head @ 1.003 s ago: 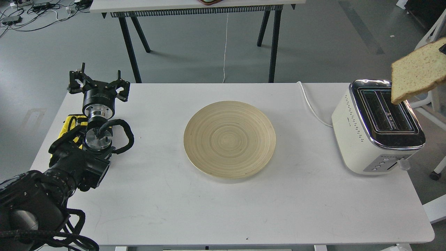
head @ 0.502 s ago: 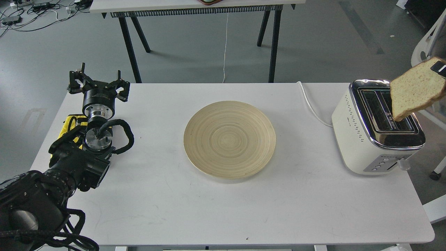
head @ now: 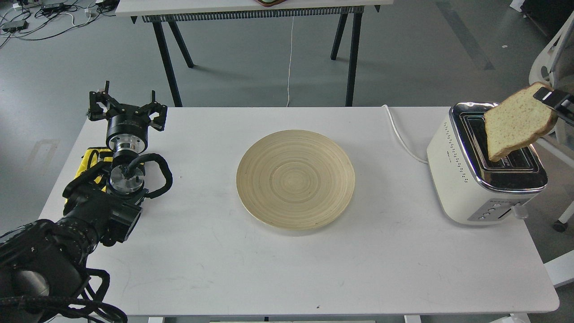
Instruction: Put bread in toaster with right arm
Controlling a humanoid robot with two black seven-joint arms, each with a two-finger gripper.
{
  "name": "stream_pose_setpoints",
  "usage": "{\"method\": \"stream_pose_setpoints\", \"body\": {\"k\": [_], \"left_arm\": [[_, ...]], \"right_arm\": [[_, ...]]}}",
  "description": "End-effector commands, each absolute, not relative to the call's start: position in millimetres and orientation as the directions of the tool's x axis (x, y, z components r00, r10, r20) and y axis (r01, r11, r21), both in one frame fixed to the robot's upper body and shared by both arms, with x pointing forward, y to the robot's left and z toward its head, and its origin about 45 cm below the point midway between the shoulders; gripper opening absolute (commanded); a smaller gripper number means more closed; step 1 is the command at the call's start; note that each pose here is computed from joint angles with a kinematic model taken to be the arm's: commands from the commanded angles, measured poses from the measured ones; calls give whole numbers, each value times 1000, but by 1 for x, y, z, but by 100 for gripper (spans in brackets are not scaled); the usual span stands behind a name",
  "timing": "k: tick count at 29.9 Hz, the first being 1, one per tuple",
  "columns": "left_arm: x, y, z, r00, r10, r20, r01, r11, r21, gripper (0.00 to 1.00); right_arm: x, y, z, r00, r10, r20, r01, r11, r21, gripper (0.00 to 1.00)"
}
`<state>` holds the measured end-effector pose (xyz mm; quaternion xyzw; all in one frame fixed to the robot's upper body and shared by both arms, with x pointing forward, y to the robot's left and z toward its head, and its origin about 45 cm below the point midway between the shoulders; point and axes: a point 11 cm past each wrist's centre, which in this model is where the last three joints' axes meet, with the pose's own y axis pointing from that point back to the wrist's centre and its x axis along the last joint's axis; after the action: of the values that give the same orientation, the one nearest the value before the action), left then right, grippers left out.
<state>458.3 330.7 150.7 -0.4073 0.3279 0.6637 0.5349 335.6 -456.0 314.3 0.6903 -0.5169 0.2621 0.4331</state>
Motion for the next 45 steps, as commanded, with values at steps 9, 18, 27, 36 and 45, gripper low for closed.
{"method": "stream_pose_setpoints", "body": {"k": [9, 18, 27, 36, 45], "left_arm": [[458, 331, 150, -97, 443, -891, -977, -212, 0, 100], [459, 331, 151, -95, 443, -891, -977, -212, -1, 100], [459, 331, 151, -95, 442, -892, -977, -213, -1, 100], [459, 331, 151, -95, 442, -892, -977, -213, -1, 100], [458, 331, 150, -97, 443, -891, -977, -212, 0, 100]], "right_arm": [[344, -471, 299, 321, -484, 814, -938, -44, 344, 20], [351, -456, 286, 355, -496, 793, -928, -82, 364, 20], [355, -437, 263, 404, -500, 766, -908, -122, 400, 21], [358, -436, 240, 432, -496, 753, -891, -107, 441, 37], [357, -435, 235, 436, -508, 743, -888, -105, 449, 81]]}}
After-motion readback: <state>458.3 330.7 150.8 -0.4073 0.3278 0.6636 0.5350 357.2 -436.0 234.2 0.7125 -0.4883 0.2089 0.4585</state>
